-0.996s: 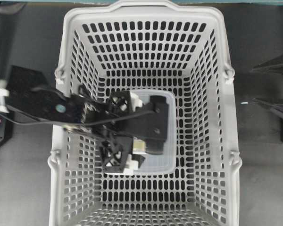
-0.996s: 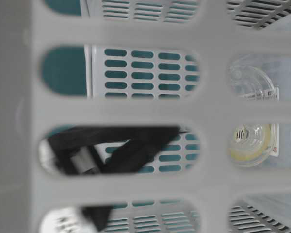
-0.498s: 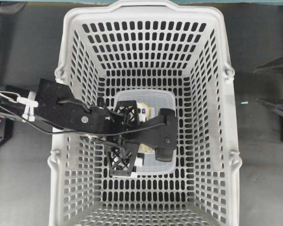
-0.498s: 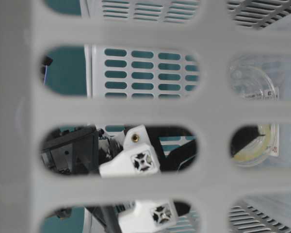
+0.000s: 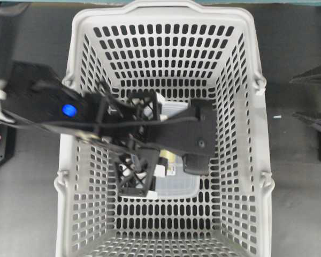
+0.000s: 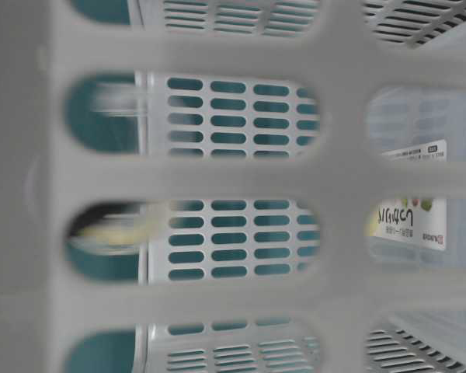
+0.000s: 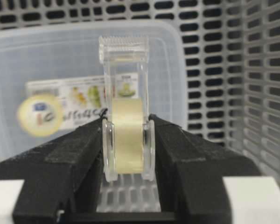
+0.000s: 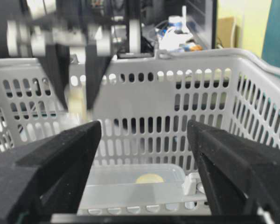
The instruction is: Pick up the tape dispenser from the shopping basket with the left arm.
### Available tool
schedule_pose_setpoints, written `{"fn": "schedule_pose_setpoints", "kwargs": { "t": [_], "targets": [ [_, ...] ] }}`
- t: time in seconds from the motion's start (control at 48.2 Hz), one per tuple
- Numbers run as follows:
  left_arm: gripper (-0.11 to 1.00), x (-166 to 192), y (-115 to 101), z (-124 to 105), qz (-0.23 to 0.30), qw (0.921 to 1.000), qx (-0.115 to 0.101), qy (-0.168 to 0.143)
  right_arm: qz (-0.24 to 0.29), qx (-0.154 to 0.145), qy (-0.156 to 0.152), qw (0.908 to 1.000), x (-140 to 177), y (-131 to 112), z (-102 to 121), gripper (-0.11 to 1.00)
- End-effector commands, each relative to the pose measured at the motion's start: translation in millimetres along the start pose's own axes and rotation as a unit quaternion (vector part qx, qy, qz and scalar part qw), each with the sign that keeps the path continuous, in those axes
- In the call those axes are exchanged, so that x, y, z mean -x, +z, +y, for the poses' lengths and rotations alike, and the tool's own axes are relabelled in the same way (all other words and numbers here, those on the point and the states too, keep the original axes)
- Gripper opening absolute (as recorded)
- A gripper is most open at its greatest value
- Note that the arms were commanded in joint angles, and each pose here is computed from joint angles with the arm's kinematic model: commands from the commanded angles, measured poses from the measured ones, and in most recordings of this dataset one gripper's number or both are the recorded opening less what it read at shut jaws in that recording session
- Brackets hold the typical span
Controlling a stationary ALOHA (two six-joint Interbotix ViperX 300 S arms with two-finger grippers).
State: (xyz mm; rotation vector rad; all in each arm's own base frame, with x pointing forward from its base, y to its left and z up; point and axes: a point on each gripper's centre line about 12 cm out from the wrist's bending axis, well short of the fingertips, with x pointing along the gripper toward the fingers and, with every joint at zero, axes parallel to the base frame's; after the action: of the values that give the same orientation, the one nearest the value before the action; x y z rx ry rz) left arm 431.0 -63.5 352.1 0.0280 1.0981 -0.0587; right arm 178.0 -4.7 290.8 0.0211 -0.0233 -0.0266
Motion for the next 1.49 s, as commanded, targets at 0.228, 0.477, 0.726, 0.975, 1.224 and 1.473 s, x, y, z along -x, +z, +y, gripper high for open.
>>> {"fn": "schedule_pose_setpoints", "kwargs": {
  "t": [0.228, 0.477, 0.726, 0.975, 1.224, 1.473],
  "targets": [
    [0.28, 71.6, 18.6, 1.8, -0.031, 0.9995, 0.009, 0.0, -0.004, -0.003, -0.002, 1.0, -0.7, 2.5, -0.5, 0.71],
    [0.28, 68.1, 18.1, 3.7, -0.026, 0.9996, 0.014, 0.002, -0.004, -0.003, -0.002, 1.0, -0.7, 2.5, -0.5, 0.71],
    [0.28, 64.2, 18.9, 3.5, -0.024, 0.9996, 0.013, 0.002, -0.005, -0.003, -0.002, 1.0, -0.5, 2.8, -0.6, 0.71],
    [0.28, 61.0, 19.5, 5.3, -0.021, 0.9997, 0.015, 0.003, -0.005, -0.002, -0.002, 1.0, -0.2, 3.1, -0.5, 0.71],
    [0.28, 61.0, 19.6, 5.2, -0.022, 0.9997, 0.014, 0.003, -0.007, -0.003, -0.002, 1.0, 0.3, 3.7, -0.5, 0.71],
    [0.28, 58.7, 19.7, 5.2, -0.019, 0.9997, 0.013, 0.004, -0.008, -0.002, -0.002, 1.0, 0.5, 3.9, -0.5, 0.71]
  ]
}}
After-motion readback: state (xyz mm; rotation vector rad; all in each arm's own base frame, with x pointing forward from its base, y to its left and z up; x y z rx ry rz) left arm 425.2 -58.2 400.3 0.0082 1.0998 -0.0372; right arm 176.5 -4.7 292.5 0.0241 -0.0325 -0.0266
